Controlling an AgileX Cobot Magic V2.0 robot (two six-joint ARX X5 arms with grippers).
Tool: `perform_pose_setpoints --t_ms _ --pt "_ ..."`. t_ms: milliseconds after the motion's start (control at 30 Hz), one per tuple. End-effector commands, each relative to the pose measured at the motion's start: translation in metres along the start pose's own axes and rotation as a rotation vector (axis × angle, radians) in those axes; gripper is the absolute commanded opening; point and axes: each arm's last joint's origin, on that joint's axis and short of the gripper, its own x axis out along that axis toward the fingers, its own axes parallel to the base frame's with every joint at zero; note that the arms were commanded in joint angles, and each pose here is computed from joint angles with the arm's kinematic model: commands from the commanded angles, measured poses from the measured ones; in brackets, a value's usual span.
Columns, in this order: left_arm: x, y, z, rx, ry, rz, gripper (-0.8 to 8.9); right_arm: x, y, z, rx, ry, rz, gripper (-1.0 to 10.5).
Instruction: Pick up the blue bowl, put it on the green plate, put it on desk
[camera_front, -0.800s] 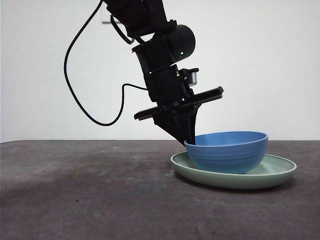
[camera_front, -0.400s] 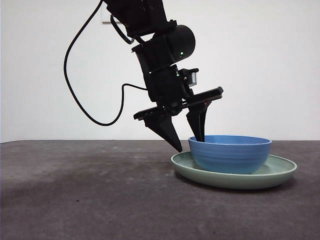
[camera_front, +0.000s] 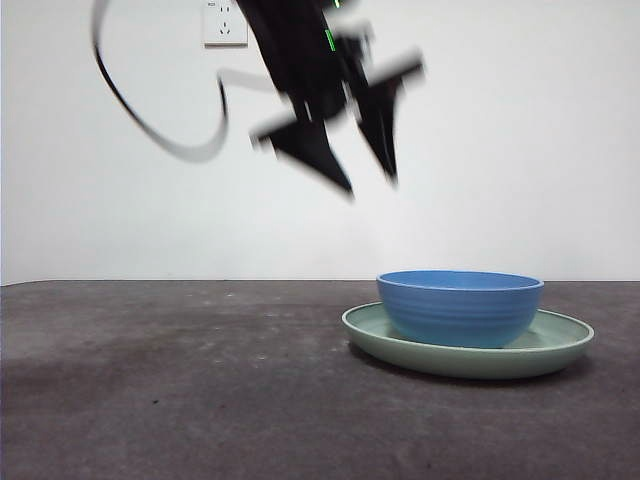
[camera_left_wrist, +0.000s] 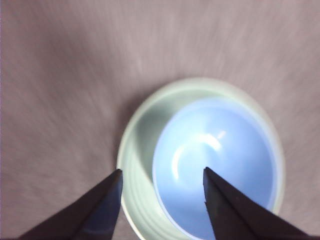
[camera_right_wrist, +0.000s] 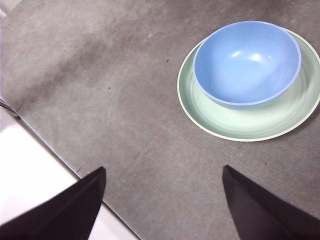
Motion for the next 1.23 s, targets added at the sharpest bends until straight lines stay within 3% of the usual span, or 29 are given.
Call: perform_pose_setpoints --t_ms 33,267,467,933,1233 --pt "-0.046 -0.002 0.016 0.028 -0.123 -0.005 2.63 -0.004 0.002 0.004 -0.006 -0.017 0.001 3.7" --pt "-0.136 0.001 0.014 0.071 -0.266 0.009 2.63 -0.004 0.002 0.004 -0.007 -0.018 -0.010 3.7" --pt "-0.177 0.008 -0.025 0.088 -0.299 0.012 2.63 -0.004 0.002 0.004 -0.008 -0.020 -0.023 3.7" --pt "-0.172 0.021 -0.161 0.150 -0.217 -0.249 2.62 -0.003 0.001 0.005 -0.009 -0.024 -0.023 3.7" --pt "-0.170 0.023 -0.189 0.148 -0.188 -0.301 2.61 -0.003 0.001 0.005 -0.007 -0.022 -0.023 3.7"
